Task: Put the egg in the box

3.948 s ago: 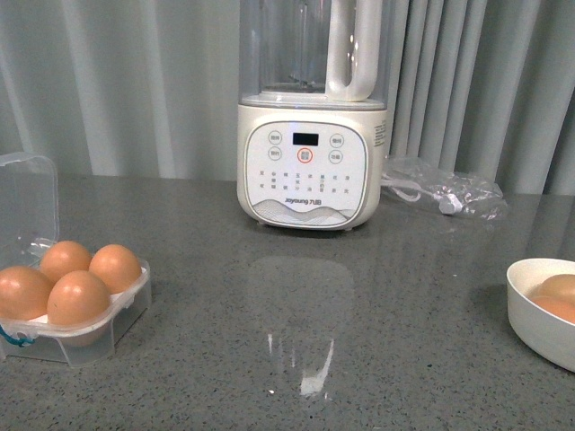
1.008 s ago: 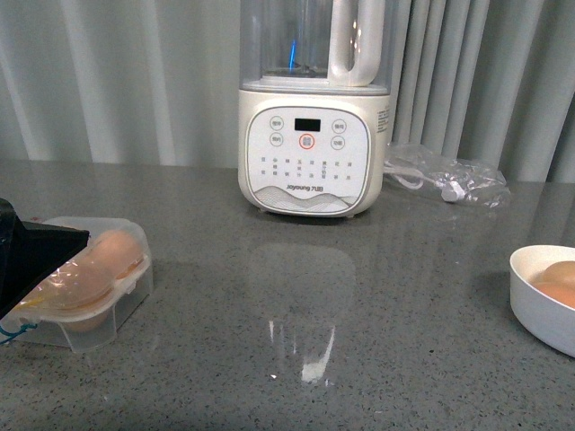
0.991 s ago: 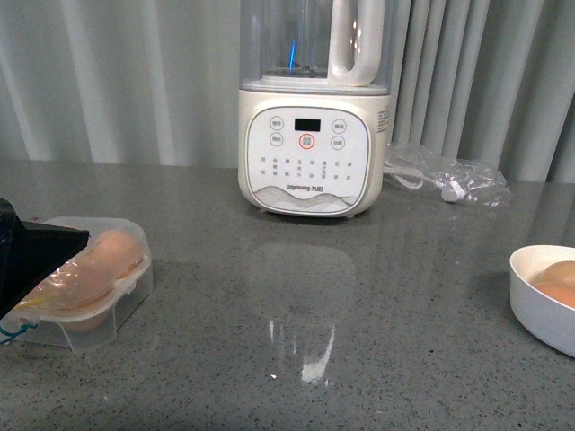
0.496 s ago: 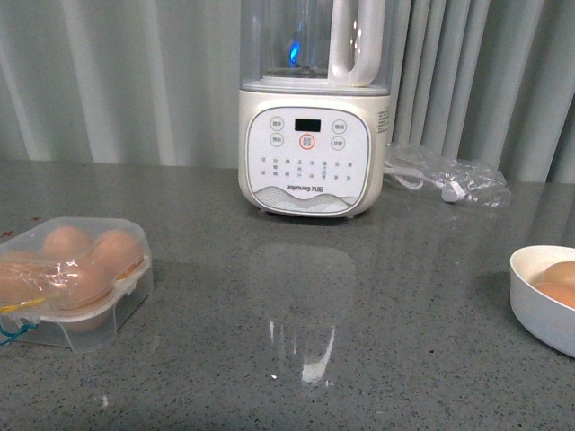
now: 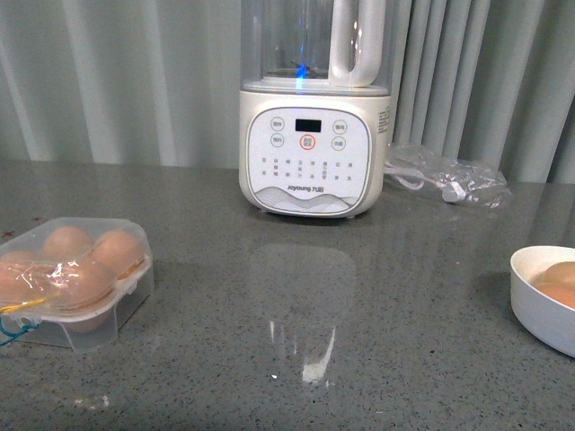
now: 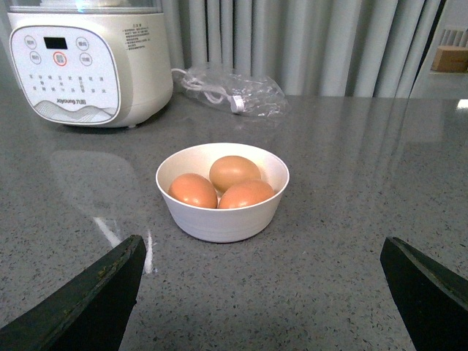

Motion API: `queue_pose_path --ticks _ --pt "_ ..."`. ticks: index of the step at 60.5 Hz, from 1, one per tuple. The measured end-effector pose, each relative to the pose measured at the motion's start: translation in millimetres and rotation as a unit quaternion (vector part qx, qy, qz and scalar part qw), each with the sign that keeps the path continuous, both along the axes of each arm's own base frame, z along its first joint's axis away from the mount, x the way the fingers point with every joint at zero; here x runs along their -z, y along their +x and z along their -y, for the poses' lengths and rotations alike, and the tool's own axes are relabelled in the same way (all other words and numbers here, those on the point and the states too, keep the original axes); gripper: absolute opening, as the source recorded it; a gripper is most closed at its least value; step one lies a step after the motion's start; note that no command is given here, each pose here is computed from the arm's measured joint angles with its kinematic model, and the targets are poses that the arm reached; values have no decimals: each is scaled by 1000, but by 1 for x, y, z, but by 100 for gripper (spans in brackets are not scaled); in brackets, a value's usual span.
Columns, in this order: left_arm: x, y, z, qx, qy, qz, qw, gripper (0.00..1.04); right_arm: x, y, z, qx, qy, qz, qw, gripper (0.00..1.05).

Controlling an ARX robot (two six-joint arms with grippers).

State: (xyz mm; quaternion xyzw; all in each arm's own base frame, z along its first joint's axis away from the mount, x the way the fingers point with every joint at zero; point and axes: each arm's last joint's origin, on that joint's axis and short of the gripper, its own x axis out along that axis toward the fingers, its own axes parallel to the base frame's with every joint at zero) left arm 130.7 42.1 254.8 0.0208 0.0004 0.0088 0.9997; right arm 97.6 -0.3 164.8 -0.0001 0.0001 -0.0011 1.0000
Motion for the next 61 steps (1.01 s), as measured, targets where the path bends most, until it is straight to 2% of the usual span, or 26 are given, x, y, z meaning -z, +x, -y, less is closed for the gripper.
queue_pose_path --ticks 11,21,39,45,61 --pt "28 -6 15 2 -16 -4 1000 30 0 0 0 0 0 0 1000 98" --pt "43 -11 23 5 -18 -4 1000 3 0 0 0 0 0 0 1000 98" --pt "61 -17 37 -8 -20 1 1000 4 0 0 0 0 0 0 1000 98" --pt "66 -19 42 9 -20 1 1000 4 0 0 0 -1 0 0 1000 98" --pt "74 -24 42 9 -20 0 1000 4 0 0 0 0 0 0 1000 98"
